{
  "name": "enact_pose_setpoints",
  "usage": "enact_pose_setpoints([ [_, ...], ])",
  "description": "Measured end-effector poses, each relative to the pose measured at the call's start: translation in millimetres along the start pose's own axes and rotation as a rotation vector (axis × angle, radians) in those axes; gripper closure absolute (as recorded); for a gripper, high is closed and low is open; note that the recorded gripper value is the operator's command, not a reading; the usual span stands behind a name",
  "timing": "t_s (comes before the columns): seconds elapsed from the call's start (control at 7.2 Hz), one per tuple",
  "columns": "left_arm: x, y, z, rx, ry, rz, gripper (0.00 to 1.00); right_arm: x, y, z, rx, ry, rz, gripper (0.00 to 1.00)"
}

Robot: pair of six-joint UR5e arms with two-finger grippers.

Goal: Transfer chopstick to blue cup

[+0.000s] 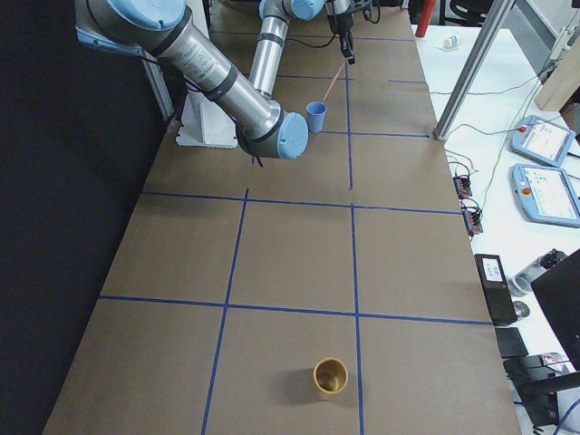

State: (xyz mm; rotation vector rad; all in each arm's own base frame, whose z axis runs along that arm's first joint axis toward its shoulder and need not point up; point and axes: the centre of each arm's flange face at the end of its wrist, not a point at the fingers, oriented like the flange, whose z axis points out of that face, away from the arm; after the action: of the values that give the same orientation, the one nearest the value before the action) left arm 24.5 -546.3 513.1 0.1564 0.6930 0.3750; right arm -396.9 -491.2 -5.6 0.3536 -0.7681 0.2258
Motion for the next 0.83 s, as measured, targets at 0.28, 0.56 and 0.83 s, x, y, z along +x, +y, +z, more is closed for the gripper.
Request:
enact_pose_setpoints([
  [0.28,-3,4,4,-0.008,0.001,-0.008,0.0,-50,6,29,0.0,0.014,-0.028,1.0],
  [0.56,-6,5,4,-0.009,0.0,-0.012,0.0,-74,4,49,-0.013,0.029,-0.035,1.0],
  [0.83,-7,5,4,-0.01,-0.001,-0.015,0.0,-76,17,65,-0.036,0.045,-0.047,1.0],
])
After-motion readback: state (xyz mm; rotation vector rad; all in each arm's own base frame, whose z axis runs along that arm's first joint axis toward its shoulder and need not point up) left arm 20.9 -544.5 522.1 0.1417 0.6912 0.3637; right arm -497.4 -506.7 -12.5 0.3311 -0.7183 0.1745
